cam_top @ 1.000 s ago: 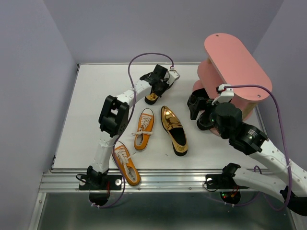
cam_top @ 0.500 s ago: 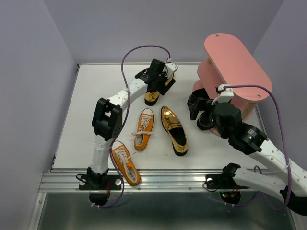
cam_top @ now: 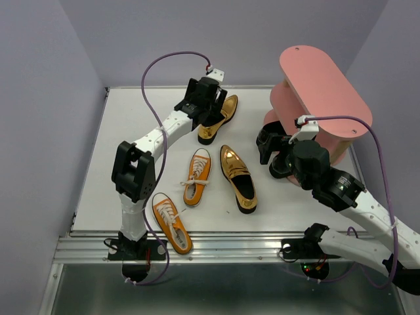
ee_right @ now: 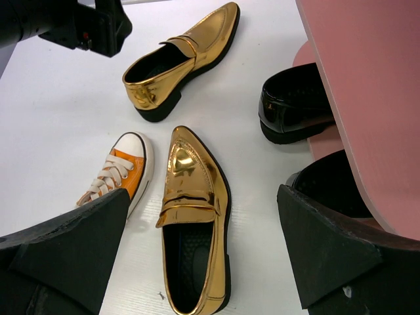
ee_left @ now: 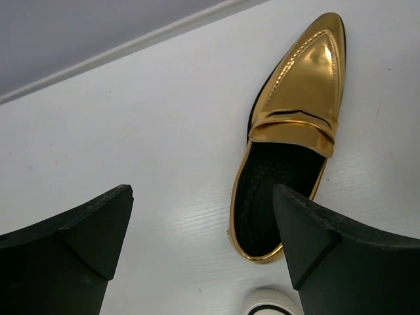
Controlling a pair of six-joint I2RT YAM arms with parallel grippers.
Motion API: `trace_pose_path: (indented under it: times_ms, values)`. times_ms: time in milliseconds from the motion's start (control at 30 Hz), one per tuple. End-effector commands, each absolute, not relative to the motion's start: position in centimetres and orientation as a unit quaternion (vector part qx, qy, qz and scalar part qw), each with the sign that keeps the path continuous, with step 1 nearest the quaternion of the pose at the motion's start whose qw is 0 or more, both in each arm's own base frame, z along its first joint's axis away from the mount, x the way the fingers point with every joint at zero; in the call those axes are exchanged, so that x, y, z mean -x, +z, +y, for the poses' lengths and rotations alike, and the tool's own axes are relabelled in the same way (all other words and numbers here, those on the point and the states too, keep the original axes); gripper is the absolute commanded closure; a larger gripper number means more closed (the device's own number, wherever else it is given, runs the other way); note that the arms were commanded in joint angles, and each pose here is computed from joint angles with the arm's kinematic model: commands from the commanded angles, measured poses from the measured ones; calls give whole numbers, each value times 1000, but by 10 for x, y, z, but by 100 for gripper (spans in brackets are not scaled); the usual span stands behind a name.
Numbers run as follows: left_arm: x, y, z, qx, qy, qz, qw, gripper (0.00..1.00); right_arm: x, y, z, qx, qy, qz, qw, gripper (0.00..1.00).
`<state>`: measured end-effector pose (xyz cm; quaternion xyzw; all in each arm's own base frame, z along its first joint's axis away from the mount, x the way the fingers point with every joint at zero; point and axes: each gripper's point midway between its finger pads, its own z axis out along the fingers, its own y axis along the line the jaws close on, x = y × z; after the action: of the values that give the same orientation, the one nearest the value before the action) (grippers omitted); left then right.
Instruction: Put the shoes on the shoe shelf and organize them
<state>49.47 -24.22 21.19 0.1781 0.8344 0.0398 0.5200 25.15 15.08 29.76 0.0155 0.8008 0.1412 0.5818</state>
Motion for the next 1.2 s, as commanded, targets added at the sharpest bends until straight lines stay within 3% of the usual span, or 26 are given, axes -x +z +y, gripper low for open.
trace_pose_path:
  times_ms: [0,267,300,367,400,733,967,1167]
  values:
    - [-515,229,-214,-61,66,845,527,1,-254,307,152,-23,146,789,596,0]
    - [-512,222,-224,-55,22,850,523,3,-253,307,151,-24,148,789,596,0]
    - [-511,221,-226,-64,23,853,518,16,-253,307,150,-25,146,788,597,0]
    - [-508,213,-230,-83,27,865,495,27,-253,308,150,-26,147,788,598,0]
    - [-505,209,-230,-91,30,869,486,28,-253,309,150,-26,148,787,599,0]
    - [-475,187,-269,-183,22,873,451,28,-254,310,153,-26,153,787,597,0]
    - [-471,156,-289,-231,31,880,414,22,-253,313,152,-28,155,784,600,0]
    - [-472,126,-290,-245,48,888,385,24,-253,313,152,-27,155,785,599,0]
